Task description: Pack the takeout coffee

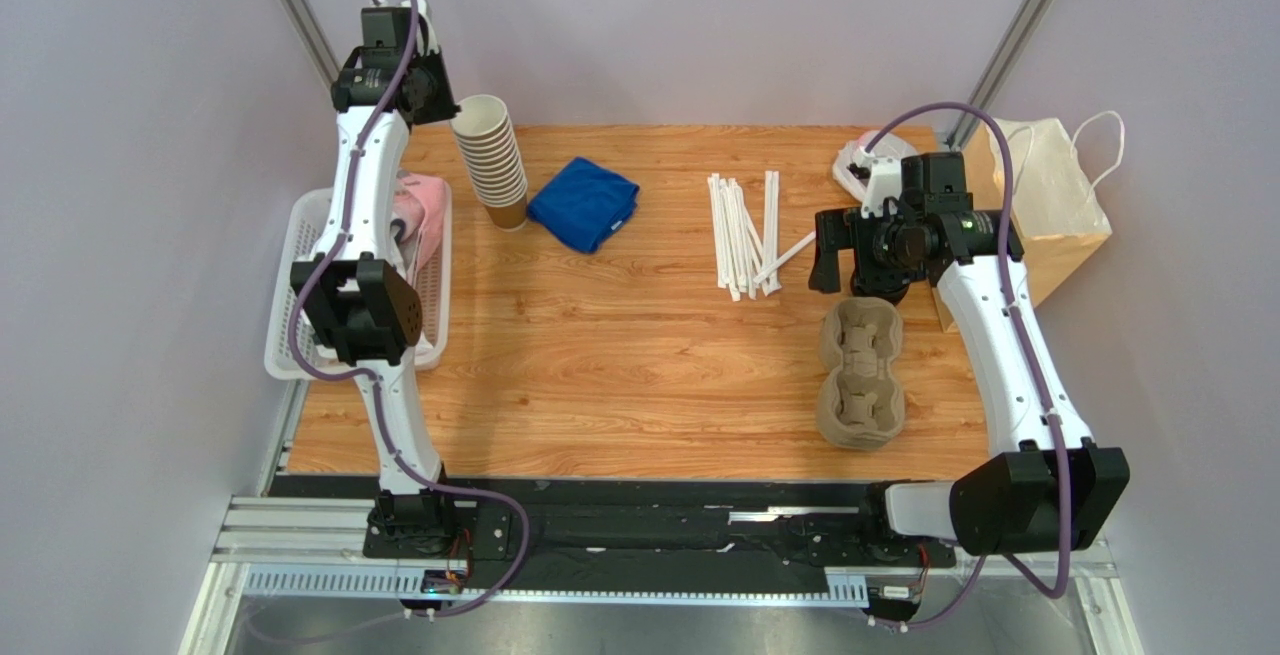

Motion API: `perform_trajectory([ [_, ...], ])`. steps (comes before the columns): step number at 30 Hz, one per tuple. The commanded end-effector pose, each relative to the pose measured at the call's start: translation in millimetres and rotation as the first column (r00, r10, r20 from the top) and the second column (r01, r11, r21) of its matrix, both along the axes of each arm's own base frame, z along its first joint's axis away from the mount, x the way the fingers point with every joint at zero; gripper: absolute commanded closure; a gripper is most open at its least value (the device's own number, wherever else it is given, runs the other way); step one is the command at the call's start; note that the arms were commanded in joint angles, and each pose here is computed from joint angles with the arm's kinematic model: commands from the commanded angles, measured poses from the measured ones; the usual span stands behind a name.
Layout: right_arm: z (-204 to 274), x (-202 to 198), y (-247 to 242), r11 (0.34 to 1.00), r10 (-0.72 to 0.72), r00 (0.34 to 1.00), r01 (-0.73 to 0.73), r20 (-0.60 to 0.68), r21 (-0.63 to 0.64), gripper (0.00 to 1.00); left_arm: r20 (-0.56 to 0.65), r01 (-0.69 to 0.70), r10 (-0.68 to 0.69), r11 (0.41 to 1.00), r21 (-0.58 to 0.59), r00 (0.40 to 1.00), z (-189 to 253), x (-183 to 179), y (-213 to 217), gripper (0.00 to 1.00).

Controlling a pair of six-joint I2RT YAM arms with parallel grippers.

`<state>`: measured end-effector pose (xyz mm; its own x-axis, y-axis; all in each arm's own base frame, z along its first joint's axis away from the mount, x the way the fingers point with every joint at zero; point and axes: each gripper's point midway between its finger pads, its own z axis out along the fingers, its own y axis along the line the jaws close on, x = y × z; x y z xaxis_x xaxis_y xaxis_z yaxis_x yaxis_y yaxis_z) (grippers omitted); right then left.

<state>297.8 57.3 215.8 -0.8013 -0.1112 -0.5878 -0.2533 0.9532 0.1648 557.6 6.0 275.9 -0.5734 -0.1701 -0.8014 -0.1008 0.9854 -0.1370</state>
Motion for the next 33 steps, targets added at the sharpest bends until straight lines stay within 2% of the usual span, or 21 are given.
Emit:
perform_trajectory([
  [1,18.3,15.7,1.1,1.0,-0.013,0.998,0.012,0.066,0.015,0.0,0.063,-0.014,0.017,0.999,-0.051,0.998,22.4,5.3,0.8,0.81],
  [7,21.2,18.5,2.3,1.0,-0.011,0.998,0.009,0.064,0.021,0.0,0.055,-0.044,0.047,0.998,-0.051,0.997,21.6,3.0,7.1,0.84],
  [12,22.2,20.3,2.0,1.0,-0.014,0.998,0.012,0.062,0.019,0.0,0.04,-0.063,0.065,0.997,-0.046,0.997,14.5,4.4,11.4,0.78],
  [28,16.2,22.0,1.1,1.0,-0.018,0.999,0.018,0.044,0.014,0.0,0.006,-0.033,0.034,0.994,-0.1,0.999,-2.1,9.3,1.9,0.8],
  [31,15.3,21.9,1.6,1.0,-0.018,0.999,0.017,0.04,0.015,0.0,0.011,-0.034,0.036,0.994,-0.101,0.999,0.2,8.9,3.4,0.86],
  [33,15.2,21.9,1.1,1.0,-0.019,0.999,0.019,0.04,0.015,0.0,0.023,-0.031,0.034,0.994,-0.105,0.999,6.0,8.0,2.4,0.94],
])
